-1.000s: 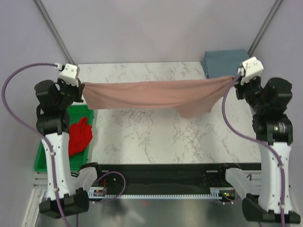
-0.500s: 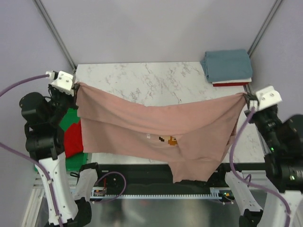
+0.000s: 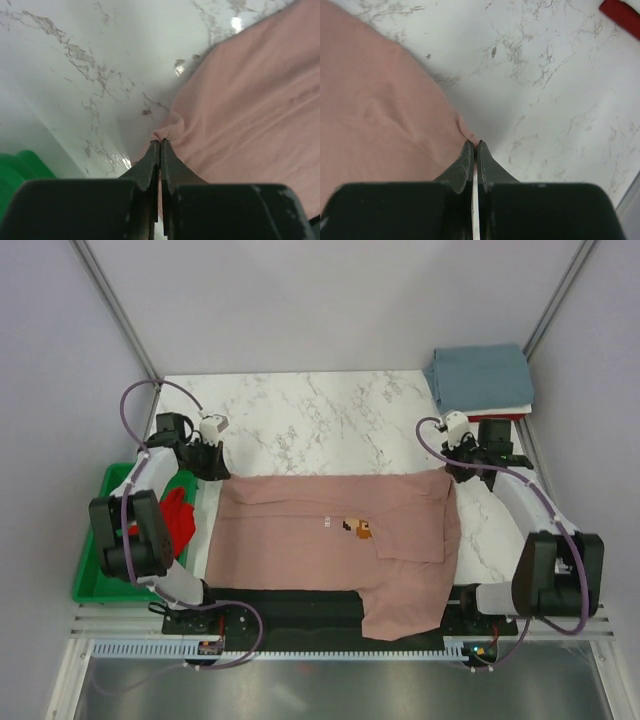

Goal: Fold and stack the t-shirts
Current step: Fold the tshirt

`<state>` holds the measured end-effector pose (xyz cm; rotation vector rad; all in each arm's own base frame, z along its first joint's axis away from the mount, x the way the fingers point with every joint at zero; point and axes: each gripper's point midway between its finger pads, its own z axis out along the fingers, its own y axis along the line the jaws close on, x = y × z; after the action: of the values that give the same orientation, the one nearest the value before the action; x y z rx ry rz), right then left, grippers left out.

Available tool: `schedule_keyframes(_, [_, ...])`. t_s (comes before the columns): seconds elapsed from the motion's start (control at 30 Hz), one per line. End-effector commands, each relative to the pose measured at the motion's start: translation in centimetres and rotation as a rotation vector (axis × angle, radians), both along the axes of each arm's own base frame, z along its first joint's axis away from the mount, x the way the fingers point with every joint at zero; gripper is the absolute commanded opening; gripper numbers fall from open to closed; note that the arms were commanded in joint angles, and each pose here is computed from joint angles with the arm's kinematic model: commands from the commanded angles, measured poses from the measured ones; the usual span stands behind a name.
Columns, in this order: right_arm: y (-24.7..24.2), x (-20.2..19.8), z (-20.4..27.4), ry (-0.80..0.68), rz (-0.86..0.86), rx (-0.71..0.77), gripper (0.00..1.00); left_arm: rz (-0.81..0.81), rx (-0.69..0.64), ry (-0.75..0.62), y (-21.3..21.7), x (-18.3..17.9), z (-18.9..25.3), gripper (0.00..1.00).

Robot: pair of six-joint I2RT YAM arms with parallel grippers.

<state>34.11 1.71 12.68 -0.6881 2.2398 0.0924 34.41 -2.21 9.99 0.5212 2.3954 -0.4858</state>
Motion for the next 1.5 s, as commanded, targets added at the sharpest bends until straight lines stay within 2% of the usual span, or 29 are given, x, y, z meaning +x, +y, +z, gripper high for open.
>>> schedule_keyframes(0.0, [-0.8, 6.6, 0.9, -0.181, 0.030, -0.056, 0.00, 0.051, 0.042, -0.082, 1.7, 6.4, -0.6, 0.02])
schedule_keyframes(0.03, [-0.9, 7.5, -1.5, -0.124, 0.035, -0.062, 0.00, 0.059, 0.043, -0.074, 1.9, 7.2, -0.9, 0.02])
schedule_keyframes(0.1, [-1.5, 10.4, -1.0, -0.128, 0.034, -0.091, 0.00, 0.071, 0.051, -0.057, 2.5, 9.1, -2.0, 0.02])
schedule_keyframes(0.13, [-1.8, 11.3, -3.4, -0.073, 0.032, -0.097, 0.00, 0.081, 0.054, -0.054, 2.7, 9.7, -2.2, 0.02])
schedule_keyframes(0.17, [-2.2, 13.4, -2.2, -0.108, 0.023, -0.114, 0.00, 0.089, 0.059, -0.051, 2.9, 10.3, -2.4, 0.02])
schedule_keyframes(0.23, [-2.5, 15.2, -4.3, -0.072, 0.024, -0.125, 0.00, 0.099, 0.062, -0.053, 3.3, 11.9, -2.7, 0.02])
schedule_keyframes(0.27, [-2.7, 17.0, -3.2, -0.106, 0.021, -0.130, 0.00, 0.109, 0.071, -0.050, 3.6, 12.3, -2.9, 0.02])
schedule_keyframes(0.33, [-2.9, 18.6, -5.3, -0.076, 0.019, -0.132, 0.00, 0.126, 0.075, -0.047, 4.0, 13.6, -3.3, 0.02])
schedule_keyframes(0.4, [-3.2, 20.9, -4.7, -0.092, 0.007, -0.141, 0.00, 0.139, 0.084, -0.061, 4.4, 14.9, -3.1, 0.02])
schedule_keyframes(0.43, [-3.3, 21.5, -6.8, -0.052, -0.005, -0.133, 0.00, 0.146, 0.088, -0.061, 4.6, 15.2, -3.2, 0.02])
schedule_keyframes(0.47, [-3.5, 23.2, -5.7, -0.082, -0.018, -0.135, 0.00, 0.152, 0.102, -0.044, 4.8, 15.5, -4.2, 0.02])
schedule_keyframes(0.53, [-3.8, 24.2, -7.9, -0.050, -0.036, -0.133, 0.00, 0.173, 0.120, -0.066, 5.4, 16.9, -3.7, 0.02])
schedule_keyframes(0.67, [-3.9, 26.8, -7.8, -0.085, -0.054, -0.132, 0.00, 0.220, 0.173, -0.103, 6.9, 19.5, -4.0, 0.02])
schedule_keyframes(0.8, [-3.5, 27.9, -8.2, -0.103, -0.052, -0.155, 0.00, 0.228, 0.189, -0.142, 7.4, 22.2, -4.0, 0.02])
schedule_keyframes(0.97, [-3.2, 29.2, -7.5, -0.147, -0.074, -0.165, 0.00, 0.249, 0.204, -0.168, 7.6, 23.6, -3.5, 0.02])
schedule_keyframes(1.03, [-2.9, 29.7, -7.1, -0.162, -0.086, -0.155, 0.00, 0.267, 0.195, -0.185, 7.6, 24.0, -2.7, 0.07])
schedule_keyframes(1.1, [-2.5, 30.6, -5.6, -0.203, -0.101, -0.148, 0.11, 0.283, 0.185, -0.216, 7.5, 24.6, -1.1, 0.15])
schedule_keyframes(1.13, [-2.4, 30.8, -4.8, -0.218, -0.118, -0.136, 0.18, 0.291, 0.178, -0.229, 7.3, 24.7, -0.2, 0.18])
schedule_keyframes(1.17, [-2.4, 31.2, -3.7, -0.242, -0.127, -0.129, 0.31, 0.298, 0.184, -0.275, 7.0, 25.1, 2.3, 0.28])
schedule_keyframes(1.23, [-2.3, 31.2, -0.5, -0.288, -0.152, -0.099, 0.41, 0.309, 0.179, -0.323, 6.6, 25.2, 5.0, 0.33])
schedule_keyframes(1.27, [-2.1, 31.0, 0.5, -0.298, -0.153, -0.087, 0.43, 0.322, 0.186, -0.369, 6.7, 25.0, 7.7, 0.35])
schedule_keyframes(1.3, [-0.2, 30.6, 3.3, -0.340, -0.124, -0.069, 0.45, 0.331, 0.185, -0.386, 6.6, 24.8, 8.8, 0.37])
schedule_keyframes(1.37, [-0.1, 29.4, 4.6, -0.341, -0.127, -0.054, 0.47, 0.348, 0.191, -0.425, 6.6, 23.9, 11.3, 0.46])
schedule_keyframes(1.4, [0.0, 28.5, 7.3, -0.375, -0.122, -0.049, 0.47, 0.339, 0.197, -0.432, 6.5, 23.4, 12.0, 0.46])
schedule_keyframes(1.47, [0.9, 25.8, 6.5, -0.323, -0.027, -0.065, 0.47, 0.291, 0.180, -0.411, 5.5, 20.8, 12.7, 0.46])
